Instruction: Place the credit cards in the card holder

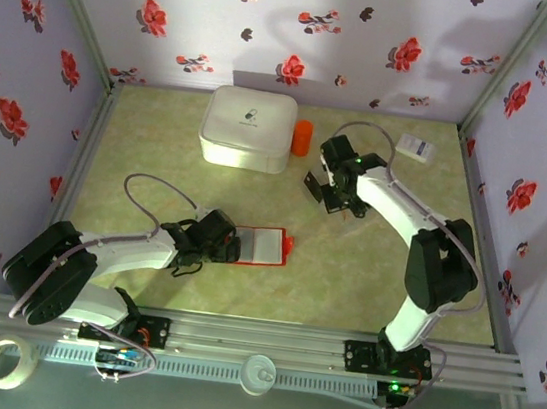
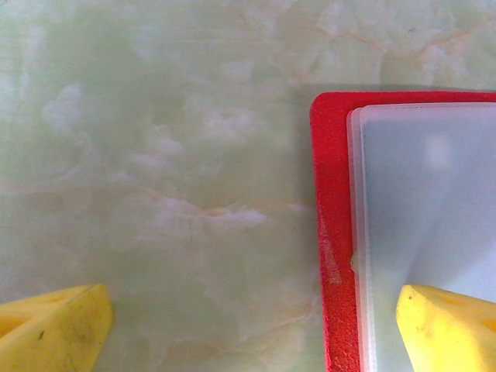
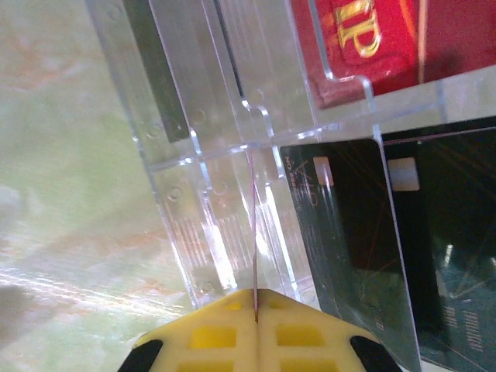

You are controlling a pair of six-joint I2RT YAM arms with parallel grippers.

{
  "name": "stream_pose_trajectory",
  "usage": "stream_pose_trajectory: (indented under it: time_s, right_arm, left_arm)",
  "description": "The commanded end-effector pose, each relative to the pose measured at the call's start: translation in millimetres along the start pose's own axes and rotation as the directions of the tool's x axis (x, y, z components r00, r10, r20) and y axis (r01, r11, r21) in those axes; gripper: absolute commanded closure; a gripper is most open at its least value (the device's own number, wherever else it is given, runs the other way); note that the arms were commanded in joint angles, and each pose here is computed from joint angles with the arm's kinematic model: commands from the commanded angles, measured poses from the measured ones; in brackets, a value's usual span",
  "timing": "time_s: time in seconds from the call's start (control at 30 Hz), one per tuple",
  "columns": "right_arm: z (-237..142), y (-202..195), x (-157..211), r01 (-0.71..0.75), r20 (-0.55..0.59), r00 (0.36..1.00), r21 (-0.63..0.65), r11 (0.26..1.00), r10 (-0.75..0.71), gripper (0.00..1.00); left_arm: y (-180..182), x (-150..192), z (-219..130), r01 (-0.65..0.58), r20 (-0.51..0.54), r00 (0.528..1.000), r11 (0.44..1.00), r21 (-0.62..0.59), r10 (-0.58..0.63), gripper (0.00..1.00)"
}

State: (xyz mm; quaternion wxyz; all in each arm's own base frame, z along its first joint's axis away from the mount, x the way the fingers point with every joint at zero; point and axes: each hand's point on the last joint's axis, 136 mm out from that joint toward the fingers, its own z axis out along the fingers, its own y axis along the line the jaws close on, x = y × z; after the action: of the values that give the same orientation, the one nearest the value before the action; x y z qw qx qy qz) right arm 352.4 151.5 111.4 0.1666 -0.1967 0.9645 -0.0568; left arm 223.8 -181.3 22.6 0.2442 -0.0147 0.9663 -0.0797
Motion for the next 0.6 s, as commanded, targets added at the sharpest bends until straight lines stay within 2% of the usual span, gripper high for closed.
stream_pose_trajectory:
  time_s: [0.0, 0.13, 0.27, 0.37, 0.47, 0.57]
  right_arm:
    - [-28, 1, -9, 0.012, 0.050, 0.999, -0.051, 0.999, -0.010, 1.00]
    - [-52, 15, -14, -0.010, 0.099, 0.995, -0.137, 0.990, 0.024, 1.00]
    - [-77, 38, -20, -0.067, 0.166, 0.979, -0.283, 0.957, 0.117, 1.00]
    - [-92, 65, -24, -0.130, 0.203, 0.947, -0.470, 0.873, 0.250, 1.00]
    - [-98, 91, -28, -0.186, 0.197, 0.894, -0.652, 0.735, 0.402, 1.00]
    - [-94, 107, -27, -0.234, 0.156, 0.839, -0.763, 0.603, 0.522, 1.00]
  left_arm:
    - [24, 21, 7, -0.016, -0.056, 0.998, 0.996, -0.087, 0.011, 0.04]
    - [25, 22, 6, -0.014, -0.059, 0.998, 0.995, -0.094, 0.009, 0.04]
    - [28, 23, 5, -0.014, -0.063, 0.998, 0.994, -0.109, 0.007, 0.04]
    - [31, 24, 3, -0.018, -0.068, 0.998, 0.992, -0.125, 0.009, 0.04]
    - [33, 25, 2, -0.024, -0.078, 0.997, 0.990, -0.142, 0.012, 0.05]
    - [35, 26, 0, -0.030, -0.089, 0.996, 0.987, -0.156, 0.016, 0.05]
